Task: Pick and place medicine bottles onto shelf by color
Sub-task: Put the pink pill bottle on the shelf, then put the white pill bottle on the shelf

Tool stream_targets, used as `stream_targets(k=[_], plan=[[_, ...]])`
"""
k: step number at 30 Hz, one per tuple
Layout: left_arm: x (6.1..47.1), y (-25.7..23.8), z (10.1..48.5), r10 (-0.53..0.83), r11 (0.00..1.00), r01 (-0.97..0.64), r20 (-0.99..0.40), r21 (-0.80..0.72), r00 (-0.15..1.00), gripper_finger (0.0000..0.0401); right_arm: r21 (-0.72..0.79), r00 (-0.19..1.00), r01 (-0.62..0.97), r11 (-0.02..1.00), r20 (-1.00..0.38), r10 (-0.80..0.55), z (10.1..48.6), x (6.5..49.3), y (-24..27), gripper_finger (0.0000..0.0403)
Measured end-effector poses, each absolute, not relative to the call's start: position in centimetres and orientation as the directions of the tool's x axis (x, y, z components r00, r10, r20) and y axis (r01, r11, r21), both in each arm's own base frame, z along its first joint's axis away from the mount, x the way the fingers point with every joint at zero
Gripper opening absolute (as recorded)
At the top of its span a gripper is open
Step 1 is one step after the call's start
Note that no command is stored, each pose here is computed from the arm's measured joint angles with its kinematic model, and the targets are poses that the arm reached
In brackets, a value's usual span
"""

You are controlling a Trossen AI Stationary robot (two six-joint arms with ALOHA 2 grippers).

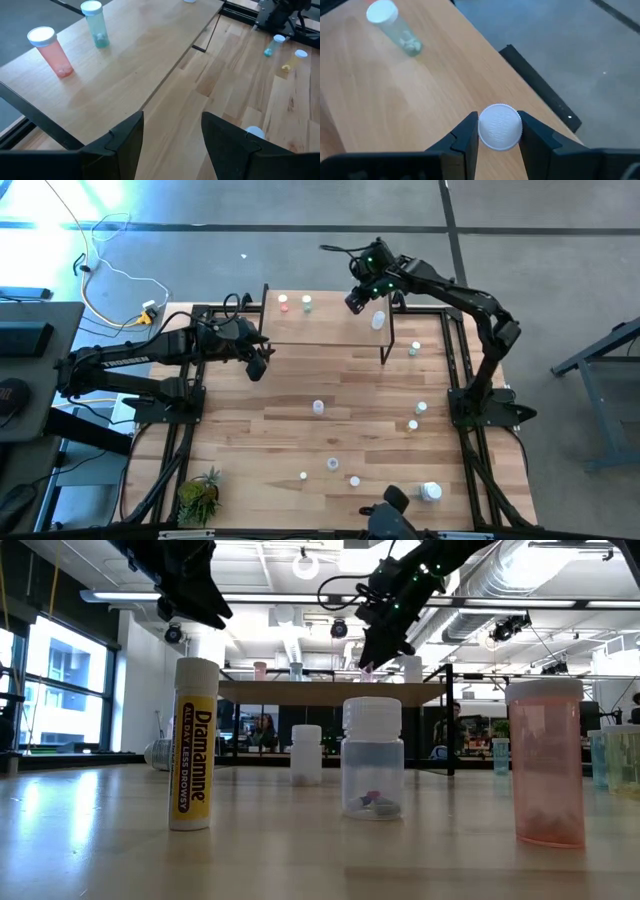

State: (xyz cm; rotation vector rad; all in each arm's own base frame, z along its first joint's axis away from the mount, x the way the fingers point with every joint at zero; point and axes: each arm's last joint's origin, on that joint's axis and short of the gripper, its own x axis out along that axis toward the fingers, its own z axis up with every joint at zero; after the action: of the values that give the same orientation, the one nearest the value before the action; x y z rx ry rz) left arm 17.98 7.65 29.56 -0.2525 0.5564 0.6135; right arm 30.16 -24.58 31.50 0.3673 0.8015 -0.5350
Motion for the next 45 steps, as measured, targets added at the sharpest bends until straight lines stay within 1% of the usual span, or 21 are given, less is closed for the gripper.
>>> stream_targets(k=[21, 26, 36, 41, 45], plan=[[18.0, 7.7, 29.6, 0.473, 0.784, -0.615, -0.562, -0.081, 0.678, 0.0191, 0.067, 0.525, 0.546, 0.835, -0.804, -0.279, 31.0, 29.8, -24.3, 0.0107], [18.0, 7.6, 29.6, 0.473, 0.784, -0.615, -0.562, -0.082, 0.678, 0.0191, 0.067, 0.519, 0.546, 0.835, -0.810, -0.274, 31.0, 29.7, -24.2, 0.0128], [18.0, 7.6, 29.5, 0.473, 0.771, -0.627, -0.565, -0.106, 0.676, 0.0191, 0.059, 0.511, 0.543, 0.838, -0.815, -0.274, 31.1, 29.6, -24.3, 0.0186], [17.7, 7.6, 29.2, 0.465, 0.740, -0.657, -0.597, -0.144, 0.654, 0.0191, 0.055, 0.531, 0.542, 0.838, -0.795, -0.292, 32.4, 29.7, -24.3, 0.0201], [17.3, 7.4, 28.7, 0.466, 0.677, -0.715, -0.650, -0.175, 0.600, 0.0191, 0.045, 0.550, 0.538, 0.842, -0.775, -0.310, 33.5, 29.7, -24.4, 0.0201]])
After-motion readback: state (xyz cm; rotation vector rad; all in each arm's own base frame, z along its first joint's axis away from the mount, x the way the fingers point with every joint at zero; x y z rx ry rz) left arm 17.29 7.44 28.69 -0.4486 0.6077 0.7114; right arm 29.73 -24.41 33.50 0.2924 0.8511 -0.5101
